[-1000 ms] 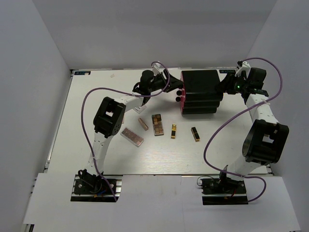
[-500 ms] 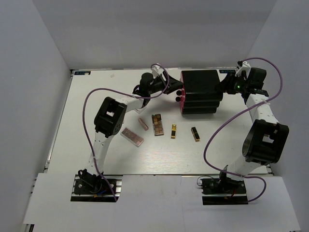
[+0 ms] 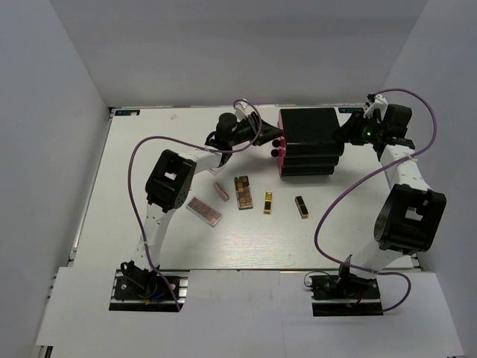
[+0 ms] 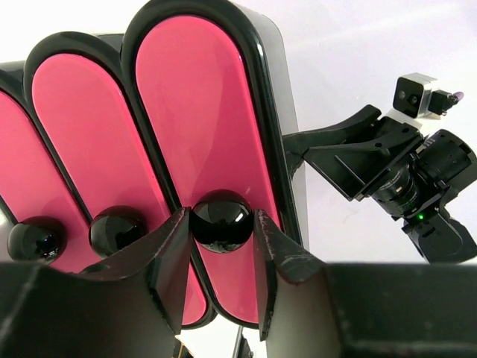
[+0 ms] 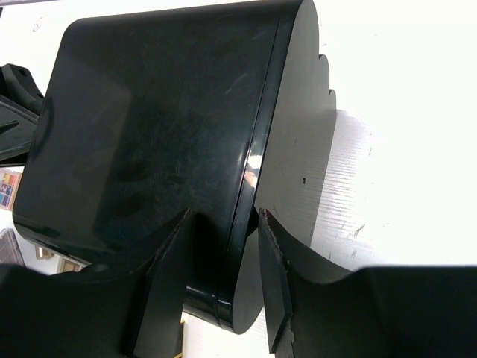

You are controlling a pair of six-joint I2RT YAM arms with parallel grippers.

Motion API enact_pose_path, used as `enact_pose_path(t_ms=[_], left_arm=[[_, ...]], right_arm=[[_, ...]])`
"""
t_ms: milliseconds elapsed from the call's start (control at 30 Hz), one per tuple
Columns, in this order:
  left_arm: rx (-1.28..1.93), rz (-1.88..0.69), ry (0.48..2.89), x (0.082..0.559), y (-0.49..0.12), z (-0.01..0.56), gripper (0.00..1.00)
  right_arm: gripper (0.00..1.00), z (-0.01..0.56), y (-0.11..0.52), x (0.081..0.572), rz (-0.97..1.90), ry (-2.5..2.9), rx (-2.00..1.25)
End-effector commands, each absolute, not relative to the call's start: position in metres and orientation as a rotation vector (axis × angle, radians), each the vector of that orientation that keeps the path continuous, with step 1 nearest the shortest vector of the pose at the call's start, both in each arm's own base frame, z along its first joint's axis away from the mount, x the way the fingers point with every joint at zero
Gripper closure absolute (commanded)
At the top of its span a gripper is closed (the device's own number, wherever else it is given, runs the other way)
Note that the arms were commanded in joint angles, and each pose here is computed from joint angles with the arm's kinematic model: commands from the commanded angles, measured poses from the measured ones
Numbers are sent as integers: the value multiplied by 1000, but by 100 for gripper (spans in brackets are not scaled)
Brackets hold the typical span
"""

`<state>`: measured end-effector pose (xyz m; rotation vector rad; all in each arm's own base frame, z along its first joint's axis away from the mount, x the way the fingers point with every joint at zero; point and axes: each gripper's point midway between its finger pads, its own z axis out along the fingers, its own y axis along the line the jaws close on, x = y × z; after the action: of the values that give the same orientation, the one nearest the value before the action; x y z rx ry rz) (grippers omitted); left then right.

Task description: Organize the makeup

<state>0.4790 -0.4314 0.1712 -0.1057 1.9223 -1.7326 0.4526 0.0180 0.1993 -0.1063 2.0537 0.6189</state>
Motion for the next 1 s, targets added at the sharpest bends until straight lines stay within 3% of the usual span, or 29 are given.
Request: enact_pose_path(t_ms=[0,100,267,967], left_arm=[[-56,-1758,1892,471,-439,184,65],[-49,-1758,1895,468,-437,187,74],[-42,-1708,1904,466,-415,195,76],[-141,-1363,2085,472,-325,164,72]], right_arm=[[56,202,28,456,663,2048,-141],[57,200,23,458,633,2059,-122],[58,192,15,460,591,2097,-89],[57,184,6,461,554,2133,-59]])
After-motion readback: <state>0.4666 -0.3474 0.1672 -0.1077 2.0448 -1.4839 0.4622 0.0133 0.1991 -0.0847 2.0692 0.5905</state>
